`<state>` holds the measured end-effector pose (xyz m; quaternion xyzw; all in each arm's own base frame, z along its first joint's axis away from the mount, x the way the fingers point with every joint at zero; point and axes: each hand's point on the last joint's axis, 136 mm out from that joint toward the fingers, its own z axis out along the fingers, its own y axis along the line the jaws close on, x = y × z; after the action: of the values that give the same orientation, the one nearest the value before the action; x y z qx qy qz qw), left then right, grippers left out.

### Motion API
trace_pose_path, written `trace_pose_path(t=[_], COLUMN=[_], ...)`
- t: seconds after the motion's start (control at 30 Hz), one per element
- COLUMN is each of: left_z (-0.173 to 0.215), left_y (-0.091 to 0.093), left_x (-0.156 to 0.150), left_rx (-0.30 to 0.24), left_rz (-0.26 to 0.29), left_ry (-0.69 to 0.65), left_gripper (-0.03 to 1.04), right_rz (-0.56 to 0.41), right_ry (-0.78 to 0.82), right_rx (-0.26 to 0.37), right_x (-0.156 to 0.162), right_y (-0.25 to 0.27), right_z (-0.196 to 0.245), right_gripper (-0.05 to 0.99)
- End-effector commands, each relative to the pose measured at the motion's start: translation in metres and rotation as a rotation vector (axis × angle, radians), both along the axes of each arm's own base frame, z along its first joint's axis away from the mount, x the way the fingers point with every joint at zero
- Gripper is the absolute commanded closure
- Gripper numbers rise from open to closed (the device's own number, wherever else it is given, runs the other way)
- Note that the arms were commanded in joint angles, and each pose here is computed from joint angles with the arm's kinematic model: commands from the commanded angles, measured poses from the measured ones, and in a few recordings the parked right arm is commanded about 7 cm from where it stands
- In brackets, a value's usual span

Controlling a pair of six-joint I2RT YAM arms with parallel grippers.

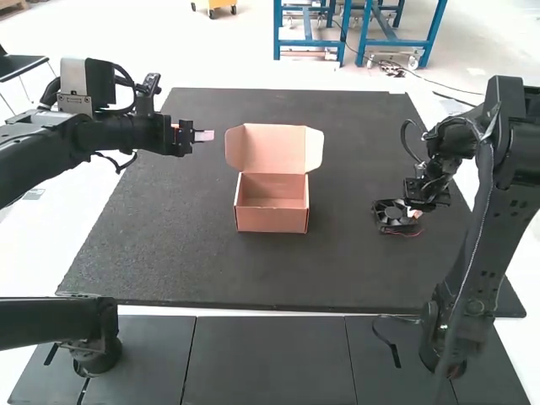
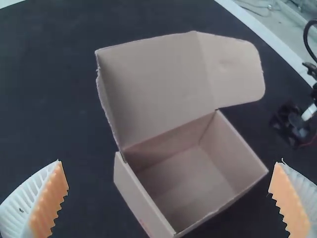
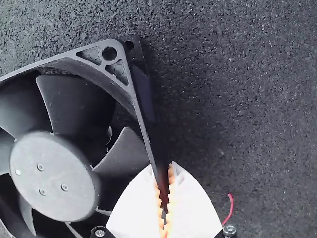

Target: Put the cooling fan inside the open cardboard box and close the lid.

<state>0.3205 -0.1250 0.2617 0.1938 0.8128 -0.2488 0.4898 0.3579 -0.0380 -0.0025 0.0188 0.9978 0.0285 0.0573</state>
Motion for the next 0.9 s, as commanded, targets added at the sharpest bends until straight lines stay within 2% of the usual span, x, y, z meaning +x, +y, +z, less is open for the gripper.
trace_pose_path(t=[0.0, 0.17, 0.33, 0.4, 0.67, 0.87], left_z=[0.026, 0.014, 0.005, 0.000, -0.006, -0.011], left_y=[-0.002, -0.002, 0.002, 0.004, 0.016, 0.021], left_x=[-0.003, -0.004, -0.003, -0.001, 0.007, 0.009], left_rx=[-0.019, -0.019, -0.020, -0.011, 0.009, 0.020], left_rz=[-0.012, -0.011, 0.015, 0.031, 0.112, 0.143], left_ry=[-0.066, -0.049, -0.046, -0.043, -0.057, -0.052], left_gripper=[0.05, 0.05, 0.05, 0.05, 0.05, 0.05], right_rz=[-0.002, -0.003, -0.009, -0.020, -0.010, -0.008], right_ry=[-0.029, -0.075, -0.221, -0.268, -0.435, -0.499], right_rx=[0.041, 0.124, 0.130, 0.152, 0.223, 0.249], right_x=[0.011, 0.019, 0.033, 0.035, 0.029, 0.012], right_y=[0.004, 0.016, 0.017, 0.021, 0.039, 0.046], right_z=[0.008, 0.031, 0.078, 0.095, 0.161, 0.185], right_gripper=[0.96, 0.96, 0.96, 0.96, 0.96, 0.96])
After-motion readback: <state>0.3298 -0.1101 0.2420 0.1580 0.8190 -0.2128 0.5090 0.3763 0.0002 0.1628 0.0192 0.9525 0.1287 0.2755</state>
